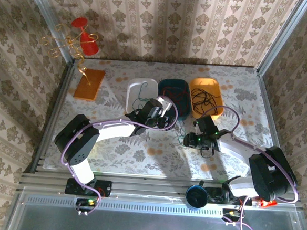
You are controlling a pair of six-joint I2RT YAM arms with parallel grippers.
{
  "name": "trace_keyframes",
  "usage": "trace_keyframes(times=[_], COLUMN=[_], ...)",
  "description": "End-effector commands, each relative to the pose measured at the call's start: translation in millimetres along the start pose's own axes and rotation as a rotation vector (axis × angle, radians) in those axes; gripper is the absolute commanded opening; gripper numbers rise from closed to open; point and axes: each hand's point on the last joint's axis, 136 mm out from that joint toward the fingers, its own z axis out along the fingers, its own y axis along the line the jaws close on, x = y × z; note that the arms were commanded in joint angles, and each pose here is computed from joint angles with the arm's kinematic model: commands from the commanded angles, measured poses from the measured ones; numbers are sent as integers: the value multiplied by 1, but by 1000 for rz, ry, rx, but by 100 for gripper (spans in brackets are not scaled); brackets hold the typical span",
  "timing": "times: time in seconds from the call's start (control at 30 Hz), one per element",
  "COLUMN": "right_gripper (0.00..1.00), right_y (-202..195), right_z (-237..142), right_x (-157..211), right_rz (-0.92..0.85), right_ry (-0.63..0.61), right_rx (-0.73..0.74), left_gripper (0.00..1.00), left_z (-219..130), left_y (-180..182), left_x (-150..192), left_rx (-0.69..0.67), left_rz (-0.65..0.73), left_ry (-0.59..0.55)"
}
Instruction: Untangle the cables
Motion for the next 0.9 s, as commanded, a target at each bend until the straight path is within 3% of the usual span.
trace_keyframes(times=[0.0, 0.4, 0.5, 0.6, 0.73, 0.87], right_gripper=[40, 33, 28, 16, 6, 4], right_y=[-11, -31, -31, -32, -29, 0], right_z=[8, 11, 7, 7, 6, 0], right_x=[6, 9, 6, 3, 1, -9], right_rz=[17, -12, -38, -49, -57, -129], right_ry=[32, 72, 65, 53, 32, -9], right_rx=[65, 304, 368, 397, 374, 181], left_gripper=[81, 81, 81, 81, 82, 83], left_z=[-3, -6, -7, -7, -9, -14], left_y=[0, 0, 0, -2, -10, -22], left_x=[-11, -13, -15, -18, -20, -19], left_rx=[-7, -10, -11, 0, 54, 126], left_rz=[1, 1, 1, -3, 15, 50], left_ry=[-23, -29, -35, -45, -58, -66])
